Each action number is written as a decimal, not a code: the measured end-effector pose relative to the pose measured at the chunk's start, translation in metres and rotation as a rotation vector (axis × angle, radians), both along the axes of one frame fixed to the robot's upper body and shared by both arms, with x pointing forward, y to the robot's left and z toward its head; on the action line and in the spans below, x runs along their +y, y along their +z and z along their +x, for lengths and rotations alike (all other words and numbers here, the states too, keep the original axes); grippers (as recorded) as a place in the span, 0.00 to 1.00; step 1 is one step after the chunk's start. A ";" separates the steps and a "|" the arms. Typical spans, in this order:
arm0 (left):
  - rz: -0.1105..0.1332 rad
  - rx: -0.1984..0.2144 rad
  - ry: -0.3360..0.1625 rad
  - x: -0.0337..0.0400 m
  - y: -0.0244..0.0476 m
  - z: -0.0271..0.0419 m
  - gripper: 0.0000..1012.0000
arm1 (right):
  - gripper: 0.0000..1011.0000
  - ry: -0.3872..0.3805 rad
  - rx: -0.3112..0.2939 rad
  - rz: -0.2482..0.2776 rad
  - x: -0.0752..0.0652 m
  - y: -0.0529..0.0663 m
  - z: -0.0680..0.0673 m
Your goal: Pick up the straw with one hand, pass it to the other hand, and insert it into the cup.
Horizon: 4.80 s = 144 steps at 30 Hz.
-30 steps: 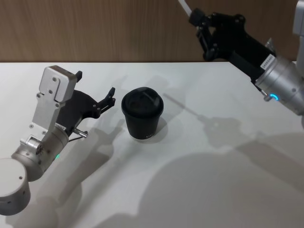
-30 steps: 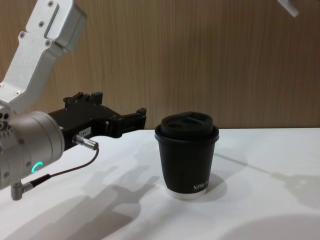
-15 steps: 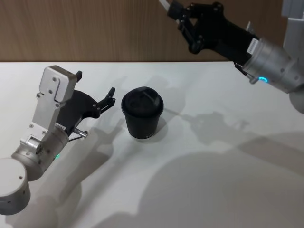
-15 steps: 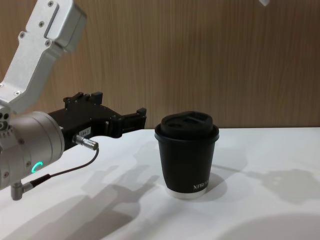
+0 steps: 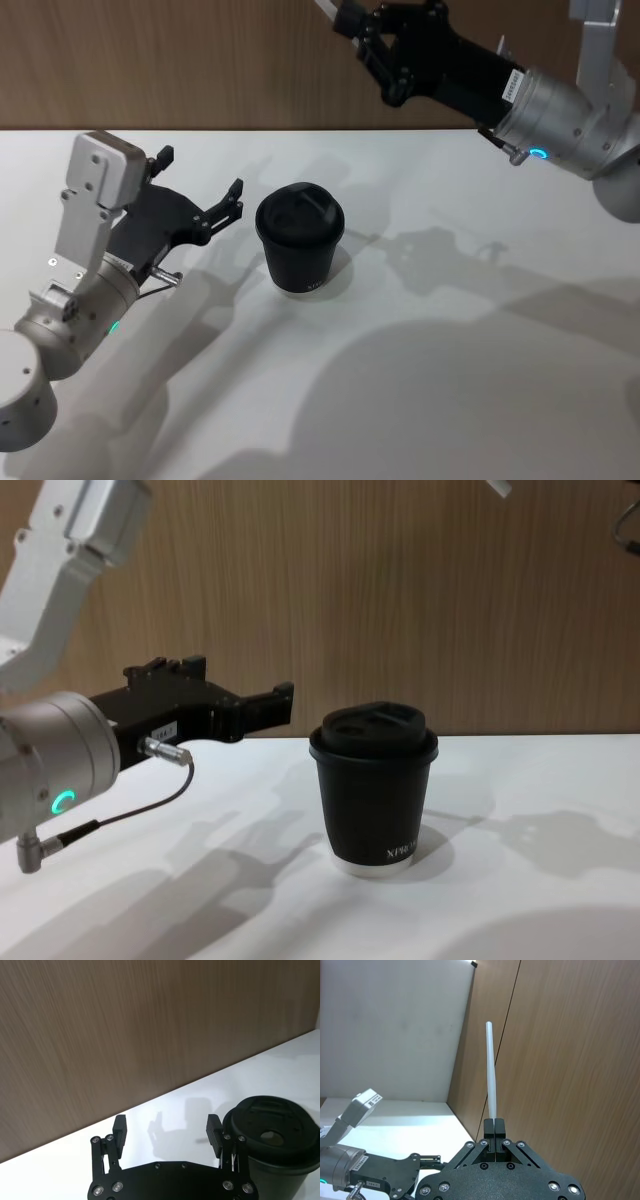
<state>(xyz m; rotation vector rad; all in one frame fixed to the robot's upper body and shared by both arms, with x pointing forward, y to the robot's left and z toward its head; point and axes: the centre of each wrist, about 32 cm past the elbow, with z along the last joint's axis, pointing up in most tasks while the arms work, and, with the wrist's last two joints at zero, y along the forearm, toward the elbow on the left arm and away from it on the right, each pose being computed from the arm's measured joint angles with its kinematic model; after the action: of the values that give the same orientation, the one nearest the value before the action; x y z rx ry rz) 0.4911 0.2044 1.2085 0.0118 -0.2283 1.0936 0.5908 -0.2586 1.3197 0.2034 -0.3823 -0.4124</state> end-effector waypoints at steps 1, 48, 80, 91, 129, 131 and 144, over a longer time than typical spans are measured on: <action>-0.010 0.001 -0.007 0.0009 0.0005 -0.0001 0.99 | 0.01 0.003 0.001 -0.001 0.000 0.000 0.001; -0.680 -0.153 -0.573 0.0226 0.0420 0.0138 0.99 | 0.01 0.021 0.009 -0.007 0.002 0.002 0.008; -0.769 -0.097 -0.664 -0.0014 0.0548 0.0715 0.99 | 0.01 0.021 0.009 -0.007 0.002 0.002 0.008; -0.768 -0.090 -0.704 -0.0070 0.0589 0.0806 0.99 | 0.01 0.021 0.009 -0.007 0.002 0.002 0.008; -0.761 -0.140 -0.763 -0.0223 0.0702 0.0997 0.99 | 0.01 0.021 0.009 -0.007 0.002 0.002 0.008; -0.758 -0.143 -0.760 -0.0229 0.0712 0.1000 0.99 | 0.01 0.021 0.009 -0.007 0.002 0.002 0.008; -0.751 -0.149 -0.748 -0.0269 0.0726 0.1023 0.95 | 0.01 0.021 0.009 -0.007 0.002 0.002 0.008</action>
<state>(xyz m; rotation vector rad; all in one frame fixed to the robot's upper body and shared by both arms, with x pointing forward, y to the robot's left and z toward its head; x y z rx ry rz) 0.5935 0.1775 1.2811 -0.7719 0.0626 0.3784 0.5991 -0.2564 1.3215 0.1988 -0.3727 -0.3916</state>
